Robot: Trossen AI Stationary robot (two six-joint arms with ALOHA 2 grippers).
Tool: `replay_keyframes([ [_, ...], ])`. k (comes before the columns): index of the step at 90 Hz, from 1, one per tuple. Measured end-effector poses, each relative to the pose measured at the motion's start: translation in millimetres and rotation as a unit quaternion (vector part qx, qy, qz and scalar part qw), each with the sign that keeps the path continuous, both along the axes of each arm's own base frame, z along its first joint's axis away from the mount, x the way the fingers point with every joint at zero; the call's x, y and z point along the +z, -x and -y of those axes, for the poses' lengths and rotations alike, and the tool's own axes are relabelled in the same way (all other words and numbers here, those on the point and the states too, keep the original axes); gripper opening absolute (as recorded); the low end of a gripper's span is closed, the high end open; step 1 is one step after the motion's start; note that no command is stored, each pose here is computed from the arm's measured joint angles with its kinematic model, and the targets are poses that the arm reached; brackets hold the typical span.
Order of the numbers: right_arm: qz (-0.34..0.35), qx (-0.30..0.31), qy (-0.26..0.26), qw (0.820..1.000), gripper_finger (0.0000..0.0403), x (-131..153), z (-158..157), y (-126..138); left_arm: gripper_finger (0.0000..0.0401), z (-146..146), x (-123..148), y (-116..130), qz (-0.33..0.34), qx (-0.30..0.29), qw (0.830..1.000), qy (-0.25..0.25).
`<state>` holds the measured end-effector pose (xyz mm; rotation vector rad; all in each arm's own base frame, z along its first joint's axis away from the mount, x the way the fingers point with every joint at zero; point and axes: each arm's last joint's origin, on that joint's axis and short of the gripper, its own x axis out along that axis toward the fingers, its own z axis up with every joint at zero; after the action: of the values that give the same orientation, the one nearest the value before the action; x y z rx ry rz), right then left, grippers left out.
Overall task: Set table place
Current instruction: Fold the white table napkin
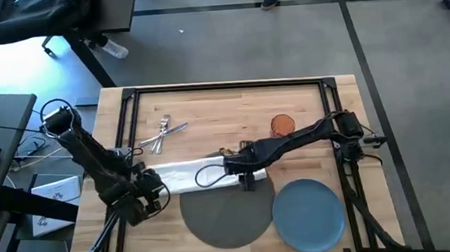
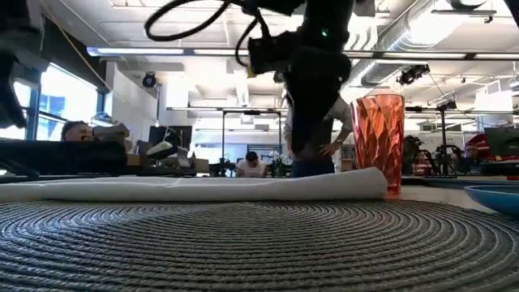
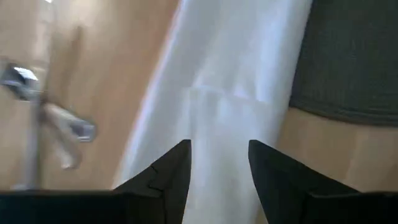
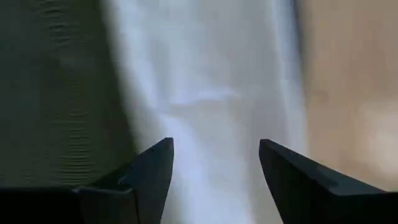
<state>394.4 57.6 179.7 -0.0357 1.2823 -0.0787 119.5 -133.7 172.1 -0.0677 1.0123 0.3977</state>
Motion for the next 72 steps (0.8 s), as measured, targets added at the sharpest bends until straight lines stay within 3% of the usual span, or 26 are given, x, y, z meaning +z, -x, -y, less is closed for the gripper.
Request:
replay_keyframes([
  [21, -0.021, -0.017, -0.021, 0.999, 0.0224, -38.9, -2.2, 18.6, 0.0146, -14.9, -41.2, 13.1, -0.058, 0.011, 0.997, 0.043],
  [36, -0.051, -0.035, -0.029, 0.998, 0.0224, -46.0, -12.4, 31.0, 0.0146, -12.4, -47.4, 24.0, -0.063, 0.021, 0.996, 0.064],
  [58, -0.055, -0.033, -0.027, 0.998, 0.0224, -38.1, -16.7, 26.4, 0.0146, -4.3, -41.7, 28.0, -0.056, 0.012, 0.996, 0.069],
  [72, -0.028, -0.023, -0.034, 0.999, 0.0224, -6.2, -18.4, 15.4, 0.0146, 7.8, -16.9, 20.0, -0.050, -0.006, 0.997, 0.063],
])
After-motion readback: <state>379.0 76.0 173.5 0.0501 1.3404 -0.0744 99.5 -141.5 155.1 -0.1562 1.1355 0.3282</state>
